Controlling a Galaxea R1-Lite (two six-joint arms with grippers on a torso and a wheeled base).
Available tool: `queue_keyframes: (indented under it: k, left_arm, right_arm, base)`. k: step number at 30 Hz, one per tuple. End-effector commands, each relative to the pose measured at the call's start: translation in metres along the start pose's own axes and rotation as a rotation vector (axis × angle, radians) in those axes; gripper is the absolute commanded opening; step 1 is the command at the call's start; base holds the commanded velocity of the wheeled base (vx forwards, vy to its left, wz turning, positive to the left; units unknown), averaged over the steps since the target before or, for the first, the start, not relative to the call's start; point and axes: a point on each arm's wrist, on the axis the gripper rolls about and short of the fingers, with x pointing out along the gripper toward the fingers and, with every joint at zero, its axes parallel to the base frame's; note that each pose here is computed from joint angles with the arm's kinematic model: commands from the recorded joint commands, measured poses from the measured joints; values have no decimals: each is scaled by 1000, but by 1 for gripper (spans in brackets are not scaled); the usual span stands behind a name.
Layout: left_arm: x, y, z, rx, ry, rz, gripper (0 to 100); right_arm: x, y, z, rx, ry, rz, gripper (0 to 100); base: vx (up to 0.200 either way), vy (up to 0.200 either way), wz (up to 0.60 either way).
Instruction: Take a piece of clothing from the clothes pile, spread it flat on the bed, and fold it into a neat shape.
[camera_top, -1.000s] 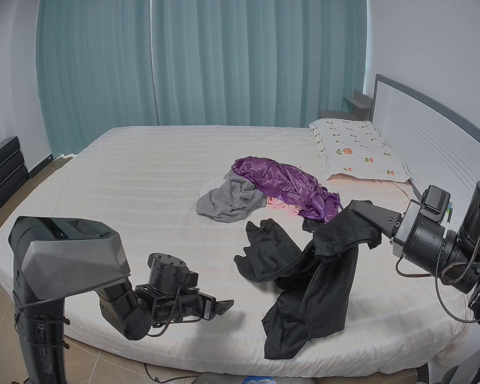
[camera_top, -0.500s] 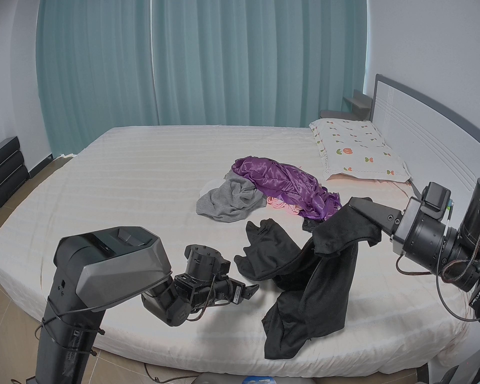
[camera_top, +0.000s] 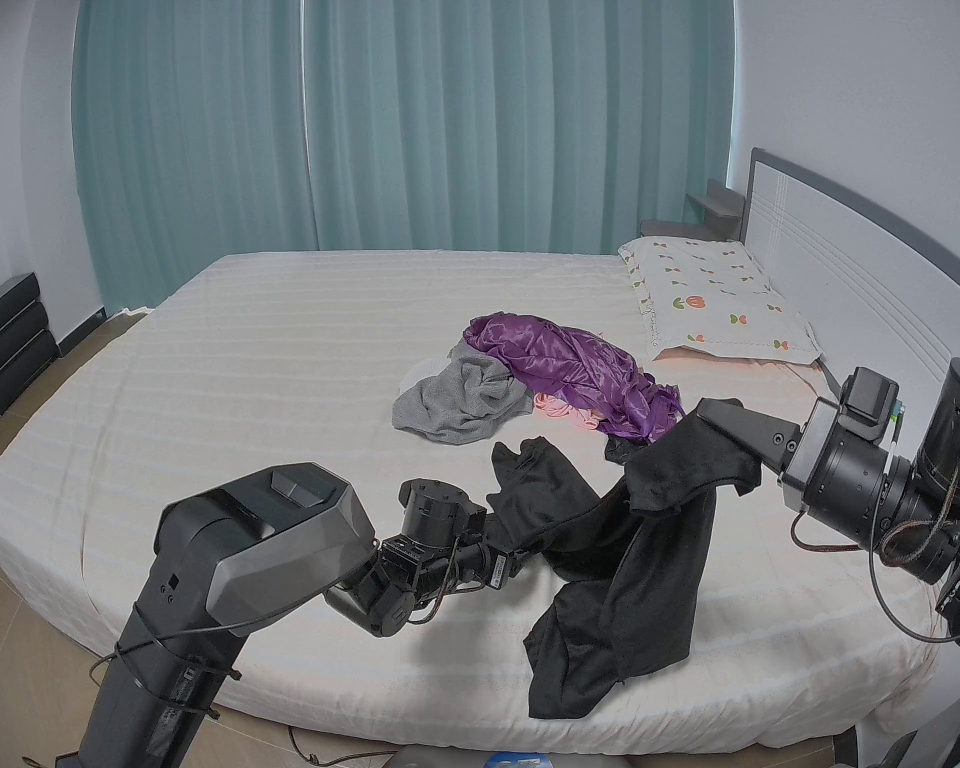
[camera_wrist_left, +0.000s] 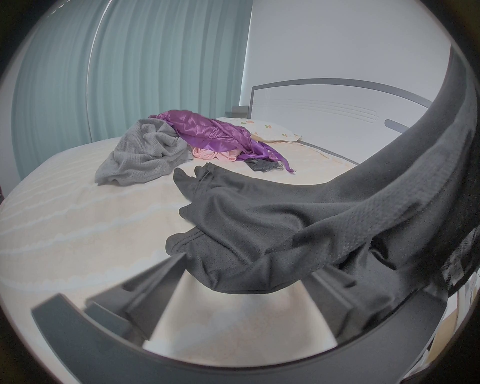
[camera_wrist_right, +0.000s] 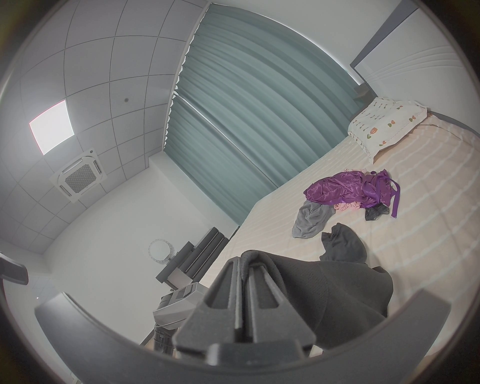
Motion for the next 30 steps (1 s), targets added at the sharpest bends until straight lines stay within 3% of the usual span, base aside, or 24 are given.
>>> queue_keyframes:
  k: [1, 7, 14, 22, 26, 30]
  left_arm:
    - [6, 1, 2, -6, -6, 0, 0]
    - [6, 4, 0, -30, -11, 18, 0]
    - [-3, 20, 4, -99, -69, 222, 0]
    - [-82, 31, 51, -301, -161, 281, 0]
    - [-127, 38, 83, -401, -240, 360, 0]
    - [-174, 37, 108, -469, -297, 364, 0]
  right_arm:
    - [1, -1, 0, 1, 0, -5, 0]
    - [0, -7, 3, 2, -15, -29, 0]
    - [6, -24, 6, 9, -25, -96, 0]
    - [36, -54, 8, 28, -27, -188, 0]
    - [53, -65, 21, 24, -91, -191, 0]
    - [67, -67, 35, 11, -174, -188, 0]
  base:
    - [0, 0, 0]
    - [0, 0, 0]
    - [0, 0, 0]
    - [0, 0, 0]
    - [0, 0, 0]
    - [0, 0, 0]
